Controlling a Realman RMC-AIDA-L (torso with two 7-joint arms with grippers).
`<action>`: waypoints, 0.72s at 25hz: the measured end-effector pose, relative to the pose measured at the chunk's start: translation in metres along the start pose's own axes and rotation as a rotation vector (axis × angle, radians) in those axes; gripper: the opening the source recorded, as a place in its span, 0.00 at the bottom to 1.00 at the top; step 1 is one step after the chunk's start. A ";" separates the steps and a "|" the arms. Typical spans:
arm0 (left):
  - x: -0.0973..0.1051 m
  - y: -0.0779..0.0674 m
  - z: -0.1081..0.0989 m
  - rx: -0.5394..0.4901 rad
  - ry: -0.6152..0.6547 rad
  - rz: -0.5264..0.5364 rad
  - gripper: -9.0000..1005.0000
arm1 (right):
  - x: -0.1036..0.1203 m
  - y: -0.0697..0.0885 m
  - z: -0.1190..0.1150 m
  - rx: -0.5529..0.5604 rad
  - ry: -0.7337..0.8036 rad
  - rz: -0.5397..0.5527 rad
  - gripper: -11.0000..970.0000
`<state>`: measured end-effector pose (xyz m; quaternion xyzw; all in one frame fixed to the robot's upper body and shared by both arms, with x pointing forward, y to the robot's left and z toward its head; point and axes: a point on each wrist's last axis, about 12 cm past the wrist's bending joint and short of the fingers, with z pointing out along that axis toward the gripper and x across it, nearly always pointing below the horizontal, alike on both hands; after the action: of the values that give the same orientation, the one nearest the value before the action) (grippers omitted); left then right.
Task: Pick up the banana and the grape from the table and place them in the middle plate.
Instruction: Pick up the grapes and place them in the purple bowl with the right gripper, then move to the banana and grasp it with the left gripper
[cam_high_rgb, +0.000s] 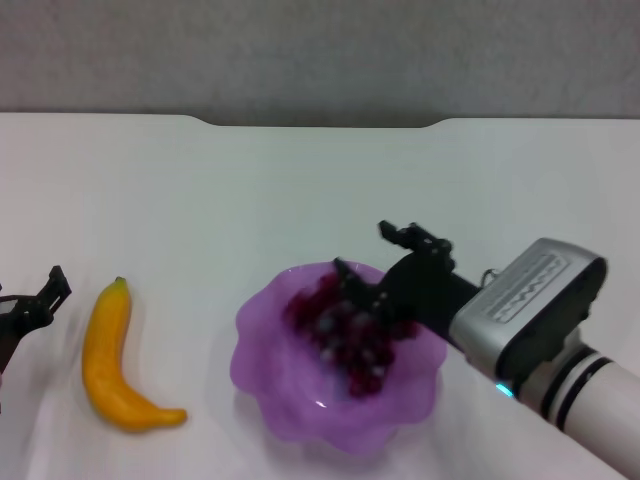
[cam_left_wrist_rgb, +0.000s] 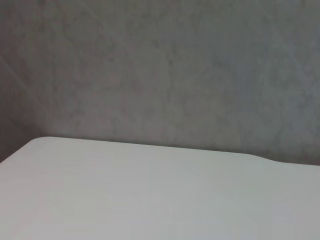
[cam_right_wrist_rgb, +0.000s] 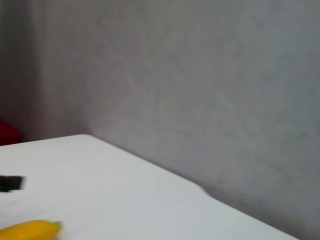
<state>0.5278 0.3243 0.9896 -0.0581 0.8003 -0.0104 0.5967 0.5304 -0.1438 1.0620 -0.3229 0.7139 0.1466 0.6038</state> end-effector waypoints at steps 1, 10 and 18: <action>0.000 0.000 0.000 0.000 0.000 0.000 0.89 | -0.001 0.003 0.001 -0.014 -0.002 -0.009 0.60; 0.001 0.000 0.000 0.000 0.003 0.003 0.89 | -0.008 -0.002 -0.002 0.016 -0.039 0.014 0.89; -0.001 -0.002 0.000 0.011 -0.004 0.005 0.89 | 0.029 -0.048 -0.037 0.232 -0.134 0.097 0.91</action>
<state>0.5284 0.3222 0.9902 -0.0528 0.7992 -0.0134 0.5985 0.5312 -0.2103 1.0515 -0.2053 0.6989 0.1132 0.6757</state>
